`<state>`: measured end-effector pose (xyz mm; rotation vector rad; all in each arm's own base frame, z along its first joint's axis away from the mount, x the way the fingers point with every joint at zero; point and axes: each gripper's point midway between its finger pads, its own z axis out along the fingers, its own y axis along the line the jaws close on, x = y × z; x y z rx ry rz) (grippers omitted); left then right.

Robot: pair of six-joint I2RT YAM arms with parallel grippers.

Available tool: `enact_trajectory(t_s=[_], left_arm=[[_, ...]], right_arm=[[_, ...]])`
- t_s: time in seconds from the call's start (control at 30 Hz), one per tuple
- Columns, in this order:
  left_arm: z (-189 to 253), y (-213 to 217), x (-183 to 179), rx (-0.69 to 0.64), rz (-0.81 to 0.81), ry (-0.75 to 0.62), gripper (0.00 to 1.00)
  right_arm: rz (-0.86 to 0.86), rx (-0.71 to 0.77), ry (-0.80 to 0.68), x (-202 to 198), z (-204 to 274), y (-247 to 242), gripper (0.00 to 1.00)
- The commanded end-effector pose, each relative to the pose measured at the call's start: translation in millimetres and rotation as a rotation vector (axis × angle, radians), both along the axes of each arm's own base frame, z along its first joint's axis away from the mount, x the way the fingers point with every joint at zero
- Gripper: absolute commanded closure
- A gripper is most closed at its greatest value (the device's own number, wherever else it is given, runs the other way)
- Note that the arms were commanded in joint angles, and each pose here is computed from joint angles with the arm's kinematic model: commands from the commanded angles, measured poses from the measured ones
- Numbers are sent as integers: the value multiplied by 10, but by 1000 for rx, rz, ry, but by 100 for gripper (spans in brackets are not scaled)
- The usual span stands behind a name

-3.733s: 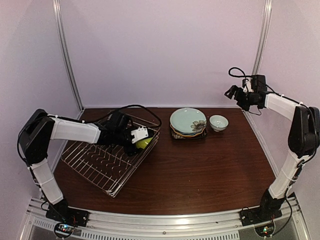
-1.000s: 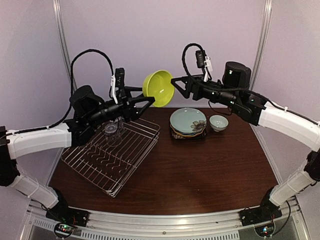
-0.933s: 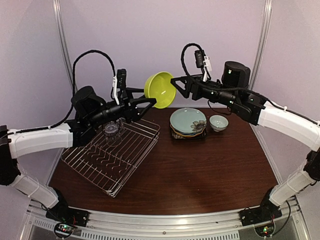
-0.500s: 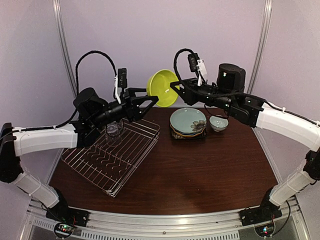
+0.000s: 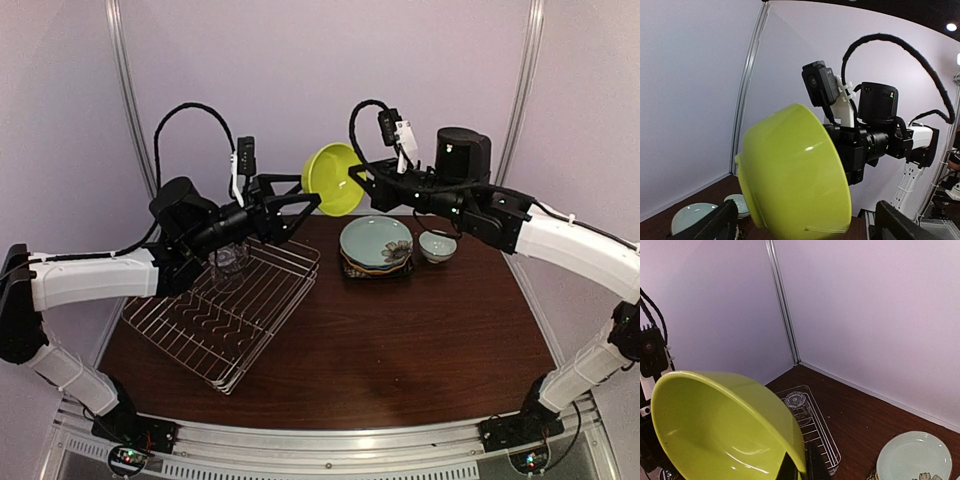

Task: Unload the mixed dishes from the dish rack
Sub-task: Pass from the left arm to the right, then place the bowl in the bowl.

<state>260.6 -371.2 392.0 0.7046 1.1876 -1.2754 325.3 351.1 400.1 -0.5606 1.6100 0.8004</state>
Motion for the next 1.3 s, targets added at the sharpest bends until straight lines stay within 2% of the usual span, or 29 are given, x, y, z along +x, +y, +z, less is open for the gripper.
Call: enact_trajectory(t_s=[0.0,0.23,0.4,0.67,0.83,1.03,1.27], left_arm=[[111,44,35,-25,35,-5,3],[48,144,122,17,131,4,3],[-8,236,243,79,228,44,2],[-72,434,397,164,375,132,3],[-220,505,544,267,461,236,3],[-310,543,526,278,467,263,3],[-341,579,488,283,467,260,3]], right_arm=[[-69,47,-55,-20,398,-233,100],[-193,43,4,254,449,-625,100],[-304,15,130,634,237,-1042,100],[-492,-61,337,1192,-278,-1739,99],[-573,-111,432,1480,-611,-2090,100],[-634,-139,532,1794,-971,-2419,100],[-684,-216,670,2016,-1630,-2753,100]])
